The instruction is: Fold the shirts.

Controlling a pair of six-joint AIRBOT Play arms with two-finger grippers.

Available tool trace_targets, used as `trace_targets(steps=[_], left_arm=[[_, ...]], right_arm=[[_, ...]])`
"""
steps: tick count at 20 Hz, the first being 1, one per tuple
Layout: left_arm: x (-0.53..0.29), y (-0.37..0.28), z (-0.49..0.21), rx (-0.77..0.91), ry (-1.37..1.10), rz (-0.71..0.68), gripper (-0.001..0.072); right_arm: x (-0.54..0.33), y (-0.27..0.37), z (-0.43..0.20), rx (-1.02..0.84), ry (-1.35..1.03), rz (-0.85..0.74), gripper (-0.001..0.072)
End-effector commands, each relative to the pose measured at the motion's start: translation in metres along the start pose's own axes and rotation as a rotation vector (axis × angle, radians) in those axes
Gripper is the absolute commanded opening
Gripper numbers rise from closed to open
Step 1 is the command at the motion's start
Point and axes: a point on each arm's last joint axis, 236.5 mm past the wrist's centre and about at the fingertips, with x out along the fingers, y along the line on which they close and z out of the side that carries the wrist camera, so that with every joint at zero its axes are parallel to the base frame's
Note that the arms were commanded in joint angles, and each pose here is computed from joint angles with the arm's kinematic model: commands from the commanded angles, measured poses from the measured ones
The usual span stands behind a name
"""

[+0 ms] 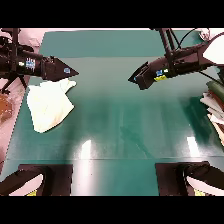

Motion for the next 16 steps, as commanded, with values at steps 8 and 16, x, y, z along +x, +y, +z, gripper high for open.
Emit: trace_targets(steps=[8, 16], left_arm=[[0.0, 0.0, 0.0, 0.001, -0.001, 0.0, 0.0026], [0.0, -0.002, 0.014, -0.009, -0.061, -0.011, 0.0026]], right_arm=[[-0.001, -0.003, 0.015, 0.0, -0.062, -0.015, 0.0018], [-0.001, -0.001, 0.012, 0.009, -0.05, -0.004, 0.0019]])
